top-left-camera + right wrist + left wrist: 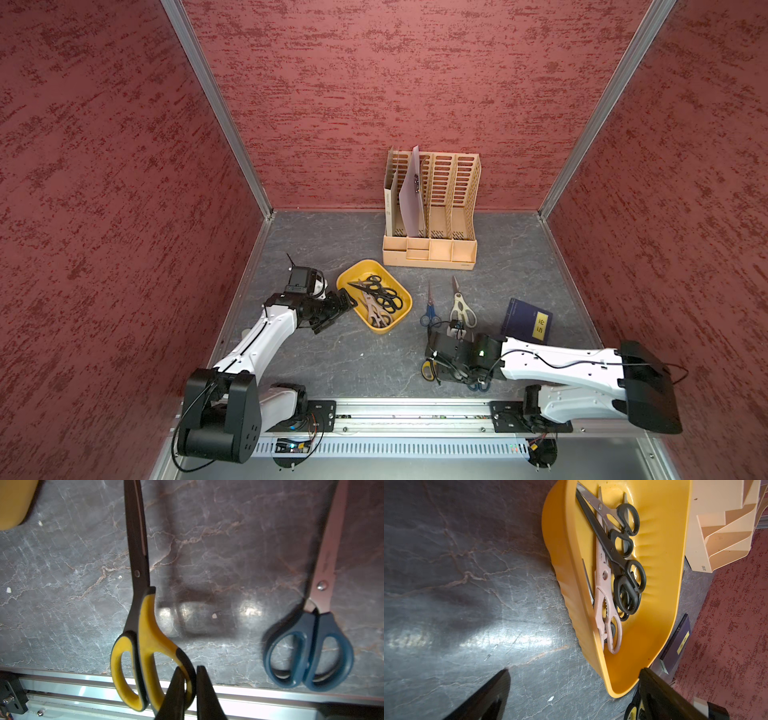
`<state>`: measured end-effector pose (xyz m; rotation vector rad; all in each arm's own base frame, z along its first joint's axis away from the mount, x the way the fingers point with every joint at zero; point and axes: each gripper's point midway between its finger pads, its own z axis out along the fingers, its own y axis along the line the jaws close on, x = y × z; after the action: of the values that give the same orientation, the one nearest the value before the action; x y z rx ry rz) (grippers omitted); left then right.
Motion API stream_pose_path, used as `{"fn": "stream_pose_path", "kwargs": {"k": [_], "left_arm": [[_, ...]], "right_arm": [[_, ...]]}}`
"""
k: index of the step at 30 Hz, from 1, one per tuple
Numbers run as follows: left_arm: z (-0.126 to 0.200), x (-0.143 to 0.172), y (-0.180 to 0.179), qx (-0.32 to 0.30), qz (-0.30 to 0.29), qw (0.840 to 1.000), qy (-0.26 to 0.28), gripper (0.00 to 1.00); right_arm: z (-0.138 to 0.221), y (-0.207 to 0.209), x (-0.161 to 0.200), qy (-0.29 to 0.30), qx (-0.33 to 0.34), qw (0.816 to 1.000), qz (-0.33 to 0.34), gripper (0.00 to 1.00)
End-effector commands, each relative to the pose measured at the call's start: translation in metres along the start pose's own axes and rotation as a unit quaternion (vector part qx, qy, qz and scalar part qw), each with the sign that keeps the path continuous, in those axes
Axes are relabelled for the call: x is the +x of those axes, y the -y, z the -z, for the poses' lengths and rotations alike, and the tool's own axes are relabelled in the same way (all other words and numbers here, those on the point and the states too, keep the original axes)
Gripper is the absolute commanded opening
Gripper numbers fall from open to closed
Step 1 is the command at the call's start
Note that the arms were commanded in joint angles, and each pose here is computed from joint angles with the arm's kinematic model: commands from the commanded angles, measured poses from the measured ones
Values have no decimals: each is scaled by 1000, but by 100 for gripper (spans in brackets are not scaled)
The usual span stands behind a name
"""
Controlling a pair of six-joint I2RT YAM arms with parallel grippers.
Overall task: Take the scissors out of the storage box
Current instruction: Place the scissors at the center of the board.
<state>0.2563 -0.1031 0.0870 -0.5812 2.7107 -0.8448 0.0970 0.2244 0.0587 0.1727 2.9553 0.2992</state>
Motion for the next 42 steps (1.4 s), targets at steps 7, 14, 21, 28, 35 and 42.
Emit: {"fn": "stream_pose_path", "kwargs": {"k": [7, 14, 21, 28, 35, 42], "left_arm": [[1, -3, -1, 1, -8, 1000, 7, 100], [1, -5, -2, 2, -5, 1000, 7, 100], [2, -5, -2, 4, -5, 1000, 8, 100], [1, -5, -3, 4, -3, 1000, 7, 100], [-3, -5, -1, 4, -3, 1000, 1, 100], [-17, -5, 3, -36, -32, 999, -6, 100]], "right_arm": [[-11, 10, 5, 19, 6, 999, -38, 0], [-23, 15, 10, 9, 19, 999, -37, 0], [-33, 18, 16, -6, 47, 999, -25, 8], [-27, 17, 12, -2, 54, 998, -18, 26], [5, 16, -7, 36, 68, 997, -1, 43], [41, -19, -57, 70, 4, 997, 25, 45]]}}
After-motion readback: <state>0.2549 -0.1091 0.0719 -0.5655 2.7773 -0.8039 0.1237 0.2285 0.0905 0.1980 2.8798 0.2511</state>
